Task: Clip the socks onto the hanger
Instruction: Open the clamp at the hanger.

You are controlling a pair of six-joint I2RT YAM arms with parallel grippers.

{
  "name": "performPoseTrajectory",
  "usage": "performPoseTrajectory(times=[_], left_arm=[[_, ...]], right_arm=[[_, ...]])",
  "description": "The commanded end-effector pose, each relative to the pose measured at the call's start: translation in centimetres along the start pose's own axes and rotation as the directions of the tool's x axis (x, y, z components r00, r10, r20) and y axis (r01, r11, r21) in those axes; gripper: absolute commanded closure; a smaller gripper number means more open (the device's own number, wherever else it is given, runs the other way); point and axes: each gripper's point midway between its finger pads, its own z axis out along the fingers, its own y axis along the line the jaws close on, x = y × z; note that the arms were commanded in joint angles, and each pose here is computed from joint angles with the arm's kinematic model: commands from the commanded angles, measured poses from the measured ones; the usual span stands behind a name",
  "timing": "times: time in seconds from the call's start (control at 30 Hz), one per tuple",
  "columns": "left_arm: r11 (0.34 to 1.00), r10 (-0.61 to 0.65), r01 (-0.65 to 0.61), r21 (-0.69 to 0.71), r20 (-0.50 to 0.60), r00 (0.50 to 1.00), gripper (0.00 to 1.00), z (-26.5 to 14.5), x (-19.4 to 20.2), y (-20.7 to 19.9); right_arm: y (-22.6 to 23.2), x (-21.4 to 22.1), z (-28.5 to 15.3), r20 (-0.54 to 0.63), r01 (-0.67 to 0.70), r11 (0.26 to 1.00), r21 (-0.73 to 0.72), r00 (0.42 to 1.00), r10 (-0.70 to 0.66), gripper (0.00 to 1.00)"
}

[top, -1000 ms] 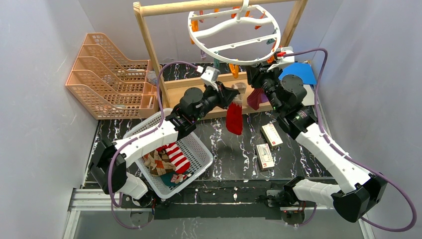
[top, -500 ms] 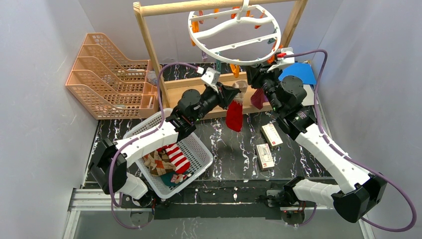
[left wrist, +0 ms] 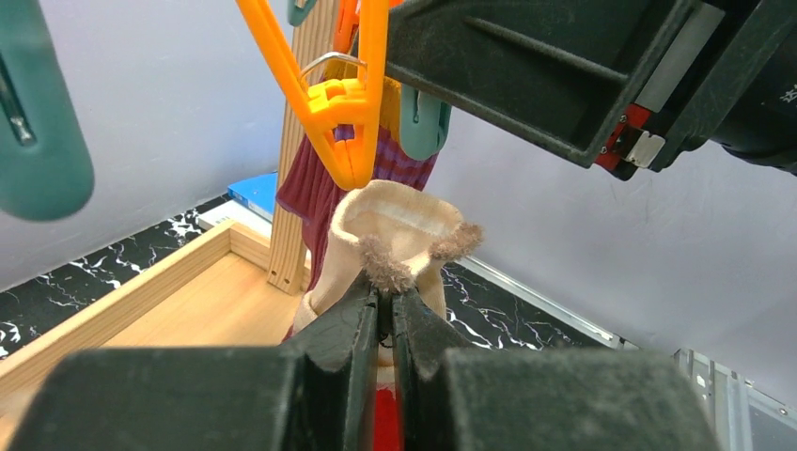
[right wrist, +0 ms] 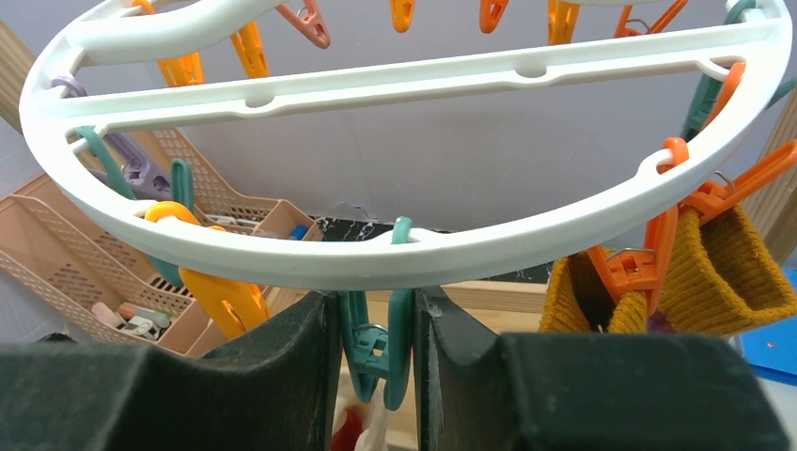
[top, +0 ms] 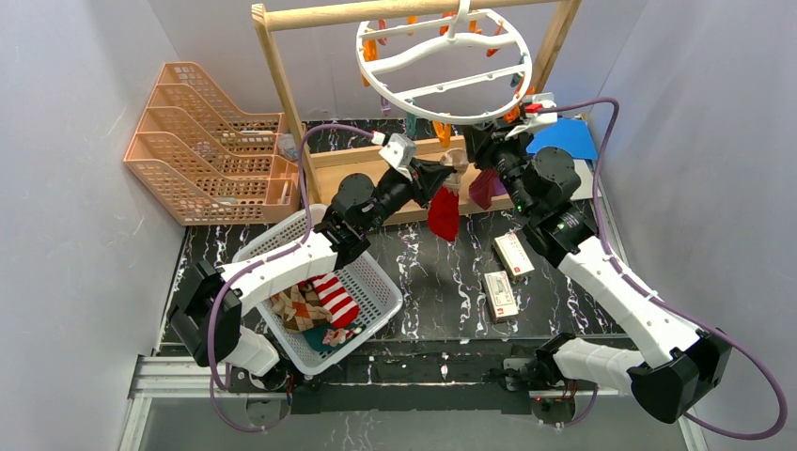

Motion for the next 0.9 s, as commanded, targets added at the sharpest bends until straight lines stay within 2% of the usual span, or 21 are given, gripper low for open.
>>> performPoseTrajectory(times=[0.0,0.87], left_arm=[[0.999,0.030,-0.031,0.010,0.089,0.996,1.00,0.3,-3.1,-0.6],[0.999,-0.004,-0.001,0.035,0.127,0.992,1.00,0.7,-4.5,-1.2]], right_arm=[[0.4,-2.6,-0.4,0.085,-0.023,1.000,-0.018,0.996,0.024,0.99],[0.3,-2.0,-0.2,0.077,-0.028,0.999,-0.016,0.997,0.029,0.99]])
